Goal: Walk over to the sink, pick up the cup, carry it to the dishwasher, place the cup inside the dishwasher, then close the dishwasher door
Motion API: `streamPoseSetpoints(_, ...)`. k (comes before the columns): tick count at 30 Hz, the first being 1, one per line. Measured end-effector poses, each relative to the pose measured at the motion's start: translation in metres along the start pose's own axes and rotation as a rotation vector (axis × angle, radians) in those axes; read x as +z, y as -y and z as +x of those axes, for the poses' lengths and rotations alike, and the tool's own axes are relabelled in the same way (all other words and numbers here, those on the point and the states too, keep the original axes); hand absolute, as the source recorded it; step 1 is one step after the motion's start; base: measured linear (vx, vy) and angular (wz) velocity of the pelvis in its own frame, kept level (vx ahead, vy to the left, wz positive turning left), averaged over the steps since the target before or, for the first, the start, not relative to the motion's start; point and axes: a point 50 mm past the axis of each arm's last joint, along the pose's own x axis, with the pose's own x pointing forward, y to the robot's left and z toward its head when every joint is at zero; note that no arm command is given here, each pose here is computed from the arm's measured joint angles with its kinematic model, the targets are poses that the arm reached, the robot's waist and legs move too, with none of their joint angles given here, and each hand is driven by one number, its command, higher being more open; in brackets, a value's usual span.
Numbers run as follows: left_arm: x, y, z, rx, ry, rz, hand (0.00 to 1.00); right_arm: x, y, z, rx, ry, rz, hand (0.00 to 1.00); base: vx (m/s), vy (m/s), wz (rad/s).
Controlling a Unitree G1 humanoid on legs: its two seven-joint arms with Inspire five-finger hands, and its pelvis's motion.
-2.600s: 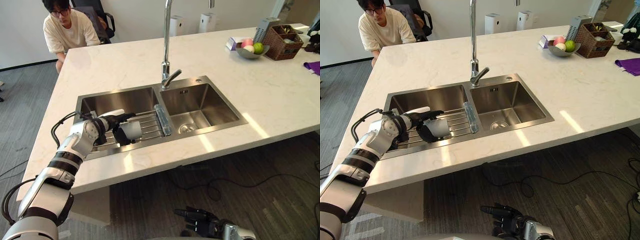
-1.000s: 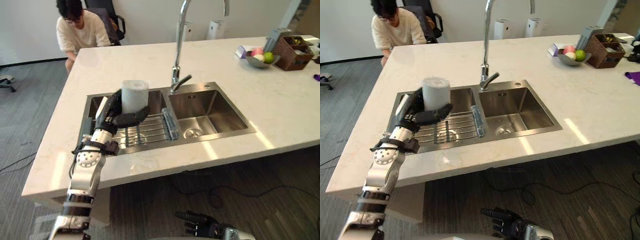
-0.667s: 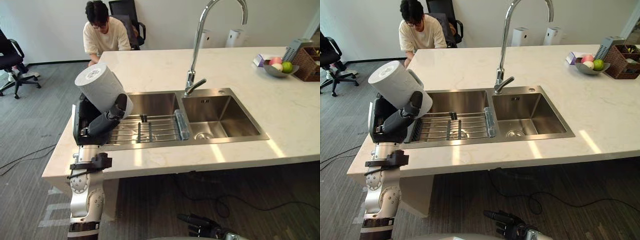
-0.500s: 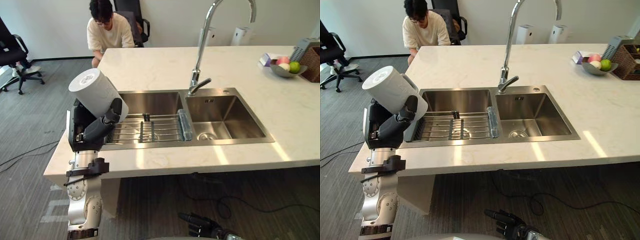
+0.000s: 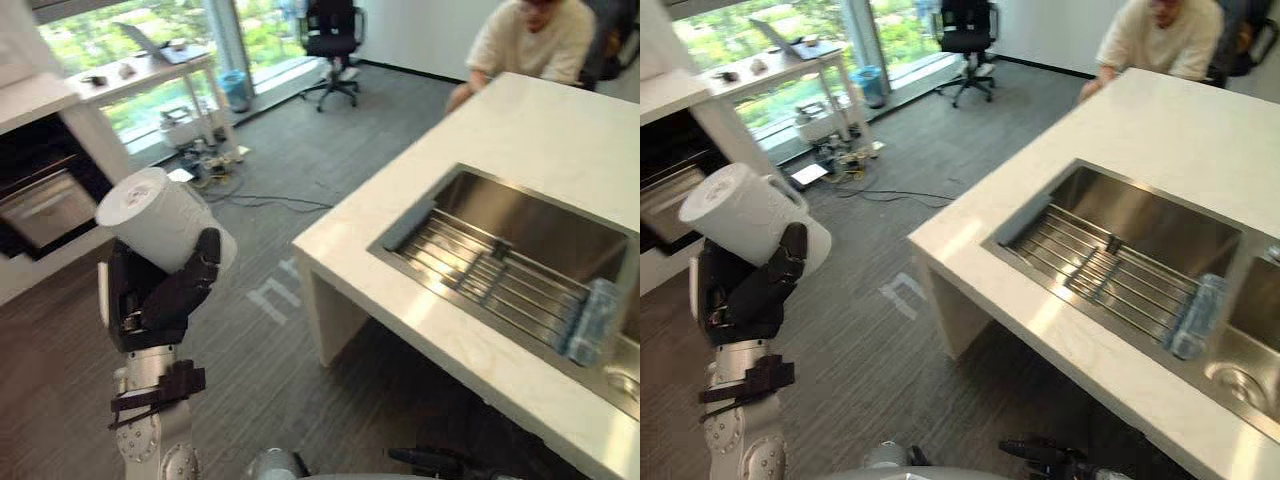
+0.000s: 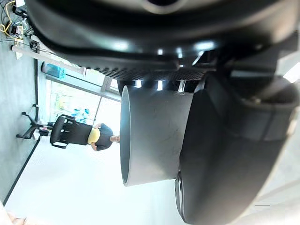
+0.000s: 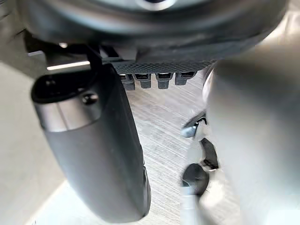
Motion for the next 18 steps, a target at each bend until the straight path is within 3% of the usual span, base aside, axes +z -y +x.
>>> streamPoseSetpoints(4,-0.009,0.004,-0.007,0.021,-0.041,-0.019,0.00,0.019,-0.008,0.004,0.013,0.057,-0.027,1.00,-0.03,0.153,0.63)
streamPoseSetpoints(9,-0.013,0.004,-0.015,0.053,-0.088,-0.006,0.00,0.011,-0.043,0.015,0.130,0.054,-0.064,1.00,-0.03,0.123,0.74)
streamPoseSetpoints(11,-0.021,0.009,-0.014,0.031,-0.110,-0.029,0.00,0.002,-0.046,0.015,0.129,0.058,-0.047,1.00,0.05,0.091,1.92)
streamPoseSetpoints(14,-0.046,0.033,-0.007,-0.115,-0.170,-0.106,0.00,-0.001,-0.044,0.011,0.078,0.143,0.061,1.00,0.03,-0.046,3.21)
streamPoseSetpoints(18,-0.056,0.034,-0.015,-0.140,-0.231,-0.097,0.00,0.000,-0.050,0.014,0.082,0.134,0.068,1.00,0.04,-0.015,1.34)
